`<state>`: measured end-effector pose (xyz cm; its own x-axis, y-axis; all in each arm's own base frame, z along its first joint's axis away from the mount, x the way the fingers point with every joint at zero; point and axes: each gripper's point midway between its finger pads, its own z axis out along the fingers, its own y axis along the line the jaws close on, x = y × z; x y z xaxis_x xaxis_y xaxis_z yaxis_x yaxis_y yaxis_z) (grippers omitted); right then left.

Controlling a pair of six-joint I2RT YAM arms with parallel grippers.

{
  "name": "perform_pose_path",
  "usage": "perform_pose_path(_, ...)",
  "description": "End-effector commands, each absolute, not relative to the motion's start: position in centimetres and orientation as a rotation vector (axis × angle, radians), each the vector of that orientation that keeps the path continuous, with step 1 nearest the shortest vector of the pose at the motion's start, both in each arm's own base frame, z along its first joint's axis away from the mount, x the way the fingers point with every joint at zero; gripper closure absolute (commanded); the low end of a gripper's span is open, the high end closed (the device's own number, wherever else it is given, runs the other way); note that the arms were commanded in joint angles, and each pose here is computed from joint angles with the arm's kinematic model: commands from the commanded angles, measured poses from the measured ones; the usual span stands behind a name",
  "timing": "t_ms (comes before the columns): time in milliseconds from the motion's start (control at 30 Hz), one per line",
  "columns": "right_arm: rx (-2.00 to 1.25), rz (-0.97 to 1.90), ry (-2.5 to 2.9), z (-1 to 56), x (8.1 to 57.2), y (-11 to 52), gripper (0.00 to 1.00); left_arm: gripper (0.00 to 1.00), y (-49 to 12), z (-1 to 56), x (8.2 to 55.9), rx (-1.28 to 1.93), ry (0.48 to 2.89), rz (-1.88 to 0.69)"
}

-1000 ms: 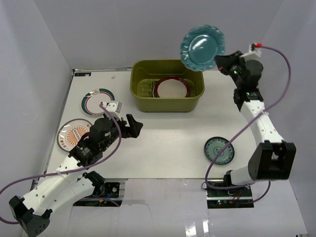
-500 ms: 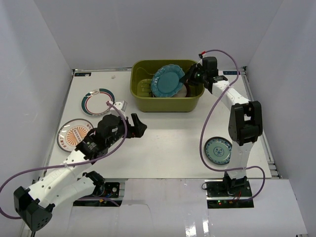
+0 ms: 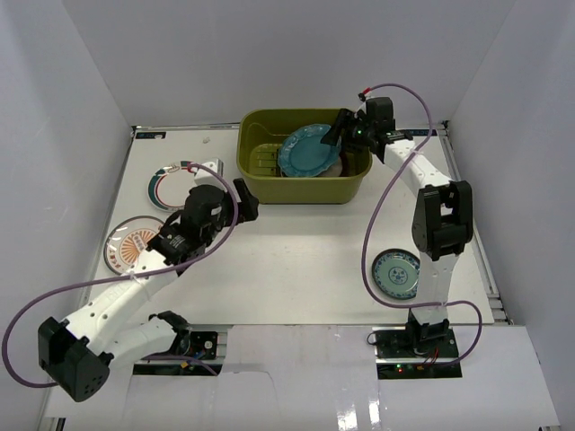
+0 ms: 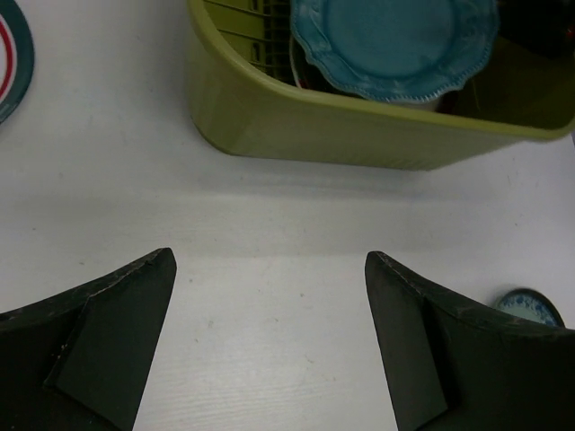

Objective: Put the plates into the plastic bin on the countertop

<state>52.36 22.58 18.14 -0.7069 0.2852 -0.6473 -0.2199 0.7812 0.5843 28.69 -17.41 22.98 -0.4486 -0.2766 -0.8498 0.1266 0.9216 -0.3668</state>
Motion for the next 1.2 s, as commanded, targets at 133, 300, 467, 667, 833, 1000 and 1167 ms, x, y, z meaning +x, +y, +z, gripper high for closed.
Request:
perform_pose_path(133, -0.145, 0.623, 2.114, 21.9, 53.5, 23.8, 0.12, 0.04, -11.9, 22.9, 36.3, -0.376, 2.006, -0.470)
perform_pose_path(300, -0.258, 0.283, 2.040, 24.1, 54.2, 22.9, 0.10, 0.08, -7.6, 22.2, 39.6, -0.610, 2.018, -0.604)
perform_pose_path(467, -0.345, 0.231, 2.022, 24.2, 53.9, 24.3, 0.10, 0.11, 0.7, 19.0, 41.6, -0.892, 1.981, -0.458)
perform_pose_path(667, -0.491, 0.318, 2.031, 23.4, 53.2, 27.1, 0.10, 0.15, 7.0, 16.2, 42.9, -1.067, 1.970, -0.351)
perform_pose_path(833, -0.461, 0.456, 1.929, 26.7, 50.6, 27.8, 0.02, 0.18, 11.3, 12.9, 43.7, -1.152, 2.020, -0.258)
perform_pose_path(1000, -0.392, 0.752, 1.763, 32.4, 45.9, 30.0, 0.58, 0.20, 14.3, 11.1, 44.9, -1.116, 2.064, -0.218)
perform_pose_path(1167, -0.435, 1.021, 1.689, 31.2, 36.9, 34.5, 0.82, 0.23, 15.8, 7.7, 46.9, -1.045, 2.132, -0.311)
